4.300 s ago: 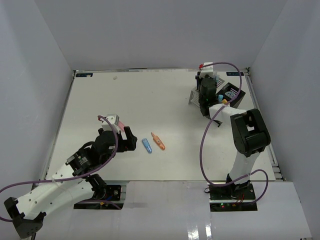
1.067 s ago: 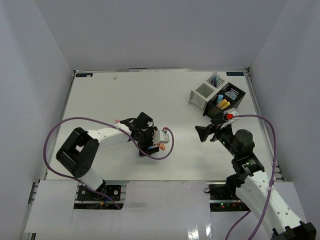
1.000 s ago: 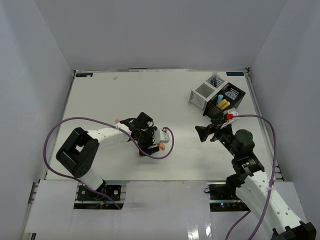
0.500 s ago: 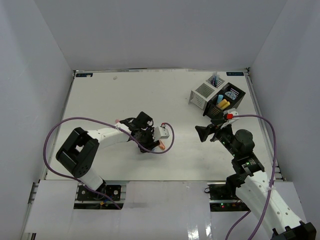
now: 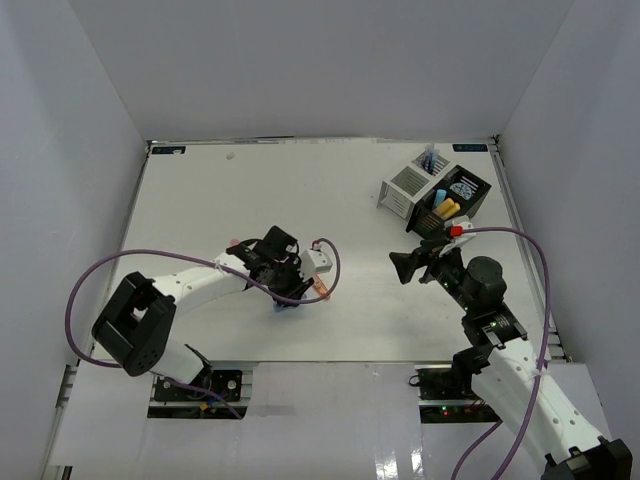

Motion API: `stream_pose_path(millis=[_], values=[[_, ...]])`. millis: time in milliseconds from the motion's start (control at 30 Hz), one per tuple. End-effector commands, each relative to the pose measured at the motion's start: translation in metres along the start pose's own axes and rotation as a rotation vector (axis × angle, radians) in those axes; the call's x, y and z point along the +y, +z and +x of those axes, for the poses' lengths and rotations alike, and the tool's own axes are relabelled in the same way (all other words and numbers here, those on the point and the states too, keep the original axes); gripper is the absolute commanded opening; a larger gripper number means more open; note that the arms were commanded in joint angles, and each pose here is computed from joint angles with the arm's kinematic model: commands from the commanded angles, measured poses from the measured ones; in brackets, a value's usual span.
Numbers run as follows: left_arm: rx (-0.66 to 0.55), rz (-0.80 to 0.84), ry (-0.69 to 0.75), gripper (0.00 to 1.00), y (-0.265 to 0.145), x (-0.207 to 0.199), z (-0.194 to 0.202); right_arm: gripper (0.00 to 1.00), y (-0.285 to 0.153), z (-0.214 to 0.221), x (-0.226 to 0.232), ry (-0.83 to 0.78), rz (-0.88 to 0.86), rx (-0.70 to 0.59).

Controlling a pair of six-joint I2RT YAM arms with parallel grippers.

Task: Sort the stationery into containers
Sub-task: Pick up the stationery from the center of the board.

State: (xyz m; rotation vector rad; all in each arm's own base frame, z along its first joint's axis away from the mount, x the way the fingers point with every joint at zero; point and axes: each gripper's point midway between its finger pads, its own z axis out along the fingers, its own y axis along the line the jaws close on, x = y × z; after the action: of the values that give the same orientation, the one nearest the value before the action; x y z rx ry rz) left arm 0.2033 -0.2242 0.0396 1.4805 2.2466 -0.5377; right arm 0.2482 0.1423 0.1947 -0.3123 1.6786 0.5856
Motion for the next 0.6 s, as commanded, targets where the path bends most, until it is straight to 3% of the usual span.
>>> stream_pose_path(millis=[0, 200, 233, 400, 567], values=[[-0.080, -0.010, -0.069, 0.22, -0.010, -0.006, -0.015, 0.97, 0.002, -0.012, 0.002, 0.001, -0.004, -0.045], [-0.247, -0.033, -0.092, 0.22, -0.032, -0.006, -0.057, 0.96, 0.004, -0.010, 0.022, 0.056, -0.108, 0.000], [-0.318, -0.048, -0.090, 0.23, -0.043, -0.005, -0.073, 0.96, 0.005, -0.015, 0.027, 0.070, -0.127, 0.003], [-0.520, -0.094, -0.065, 0.23, -0.073, -0.006, -0.111, 0.93, 0.016, -0.008, 0.043, 0.253, -0.180, 0.134], [-0.569, -0.073, -0.060, 0.25, -0.081, -0.016, -0.118, 0.88, 0.032, -0.029, 0.060, 0.392, -0.231, 0.147]])
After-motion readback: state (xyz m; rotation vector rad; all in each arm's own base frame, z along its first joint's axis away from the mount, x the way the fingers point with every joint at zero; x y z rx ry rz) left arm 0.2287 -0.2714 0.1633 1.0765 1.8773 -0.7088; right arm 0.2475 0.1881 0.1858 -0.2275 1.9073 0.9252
